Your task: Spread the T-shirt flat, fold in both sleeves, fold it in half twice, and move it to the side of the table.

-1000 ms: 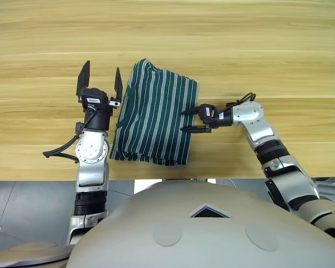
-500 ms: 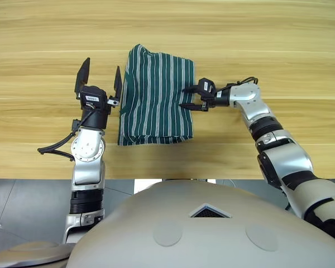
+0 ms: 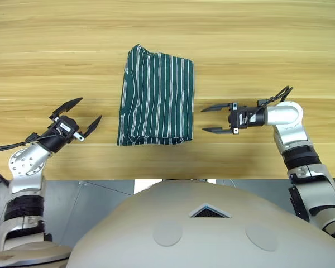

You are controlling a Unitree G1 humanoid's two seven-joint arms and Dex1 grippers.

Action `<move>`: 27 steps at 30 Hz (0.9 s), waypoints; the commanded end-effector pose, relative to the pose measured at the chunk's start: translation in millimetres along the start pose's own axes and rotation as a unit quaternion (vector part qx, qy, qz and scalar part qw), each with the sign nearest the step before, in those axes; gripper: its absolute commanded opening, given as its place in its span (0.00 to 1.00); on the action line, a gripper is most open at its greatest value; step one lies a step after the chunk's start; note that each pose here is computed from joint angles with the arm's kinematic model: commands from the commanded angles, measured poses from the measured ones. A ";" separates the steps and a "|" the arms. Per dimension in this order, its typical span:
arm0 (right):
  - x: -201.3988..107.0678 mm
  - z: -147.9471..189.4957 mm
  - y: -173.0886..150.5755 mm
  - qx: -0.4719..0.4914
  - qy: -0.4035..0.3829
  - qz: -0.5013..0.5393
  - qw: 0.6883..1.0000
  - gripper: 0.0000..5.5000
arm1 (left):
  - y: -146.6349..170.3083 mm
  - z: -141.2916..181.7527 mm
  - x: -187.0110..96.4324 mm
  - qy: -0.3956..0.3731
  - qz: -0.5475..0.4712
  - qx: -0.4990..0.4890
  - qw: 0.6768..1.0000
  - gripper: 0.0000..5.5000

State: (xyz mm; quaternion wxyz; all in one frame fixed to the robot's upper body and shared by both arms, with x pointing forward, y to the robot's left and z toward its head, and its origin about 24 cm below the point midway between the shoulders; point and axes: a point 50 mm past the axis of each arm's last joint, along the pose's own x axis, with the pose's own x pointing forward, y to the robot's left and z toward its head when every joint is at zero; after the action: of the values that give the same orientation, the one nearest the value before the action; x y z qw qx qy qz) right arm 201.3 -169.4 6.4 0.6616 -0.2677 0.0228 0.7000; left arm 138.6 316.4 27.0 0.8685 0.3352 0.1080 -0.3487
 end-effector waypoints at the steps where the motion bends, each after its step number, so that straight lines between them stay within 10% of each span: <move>1: 13.7 4.9 3.4 -0.049 0.003 -0.005 0.999 0.64 | 7.2 8.4 5.1 0.011 -0.089 0.107 0.990 0.76; 22: 43.3 -0.8 8.1 -0.117 0.052 -0.020 0.992 0.64 | -36.6 34.4 55.5 -0.071 -0.291 0.321 0.898 0.76; 27: 44.8 -1.0 7.0 -0.114 0.045 -0.014 0.992 0.47 | -46.2 29.1 66.6 -0.075 -0.290 0.324 0.897 0.76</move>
State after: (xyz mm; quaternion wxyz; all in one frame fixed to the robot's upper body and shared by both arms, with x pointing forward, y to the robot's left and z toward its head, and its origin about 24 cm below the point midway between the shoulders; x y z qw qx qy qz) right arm 195.4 -126.7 -10.8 0.6480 -0.3670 -0.0509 0.6655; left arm 165.5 237.4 20.1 0.6044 0.5268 -0.0318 -0.5968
